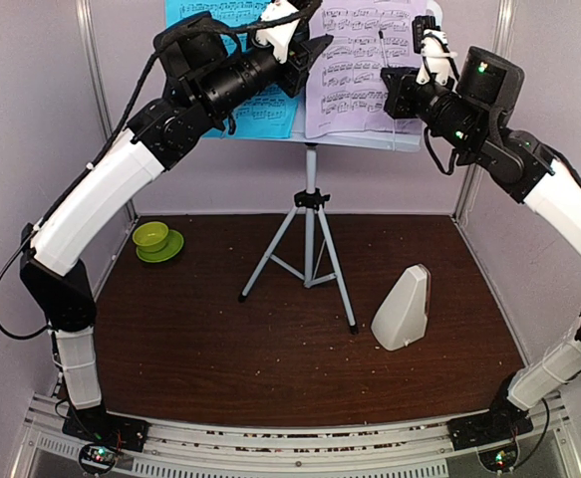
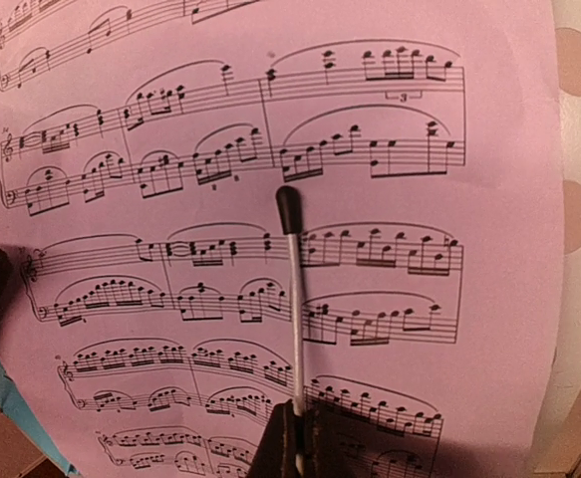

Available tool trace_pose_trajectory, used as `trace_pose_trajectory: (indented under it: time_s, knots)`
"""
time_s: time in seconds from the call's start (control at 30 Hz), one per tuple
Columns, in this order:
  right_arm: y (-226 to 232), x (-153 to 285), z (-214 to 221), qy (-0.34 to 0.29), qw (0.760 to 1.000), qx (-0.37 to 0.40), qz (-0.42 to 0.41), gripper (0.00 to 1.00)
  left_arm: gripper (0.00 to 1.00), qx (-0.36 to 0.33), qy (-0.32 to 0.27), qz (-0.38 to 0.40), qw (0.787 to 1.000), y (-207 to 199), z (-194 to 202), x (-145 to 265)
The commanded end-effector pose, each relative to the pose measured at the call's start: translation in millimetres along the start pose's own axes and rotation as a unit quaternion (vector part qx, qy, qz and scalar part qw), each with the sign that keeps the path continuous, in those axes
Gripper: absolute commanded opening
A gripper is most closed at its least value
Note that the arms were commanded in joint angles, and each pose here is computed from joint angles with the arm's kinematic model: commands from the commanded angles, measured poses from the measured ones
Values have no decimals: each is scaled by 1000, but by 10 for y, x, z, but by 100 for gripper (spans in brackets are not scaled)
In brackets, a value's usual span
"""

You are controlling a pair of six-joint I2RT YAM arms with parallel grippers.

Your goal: Set up the instrument practice props

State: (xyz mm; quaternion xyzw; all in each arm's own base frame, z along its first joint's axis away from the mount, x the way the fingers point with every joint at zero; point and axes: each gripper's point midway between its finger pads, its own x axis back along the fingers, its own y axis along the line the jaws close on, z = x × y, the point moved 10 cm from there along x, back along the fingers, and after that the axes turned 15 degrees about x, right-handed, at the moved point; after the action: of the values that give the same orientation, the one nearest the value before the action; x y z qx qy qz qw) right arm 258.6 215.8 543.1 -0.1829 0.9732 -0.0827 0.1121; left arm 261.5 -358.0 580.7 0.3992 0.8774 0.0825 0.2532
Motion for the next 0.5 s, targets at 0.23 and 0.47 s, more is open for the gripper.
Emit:
trace_pose_trajectory:
  time_s: [0.23,0.47]
  knots:
    - [0,98,-39,-41,999,-7,0,0,27,-12,-29,-18,999,122,-222,111]
    - [32,166,17,-75,997,4,-16,0,27,-11,-28,-23,999,129,-216,110]
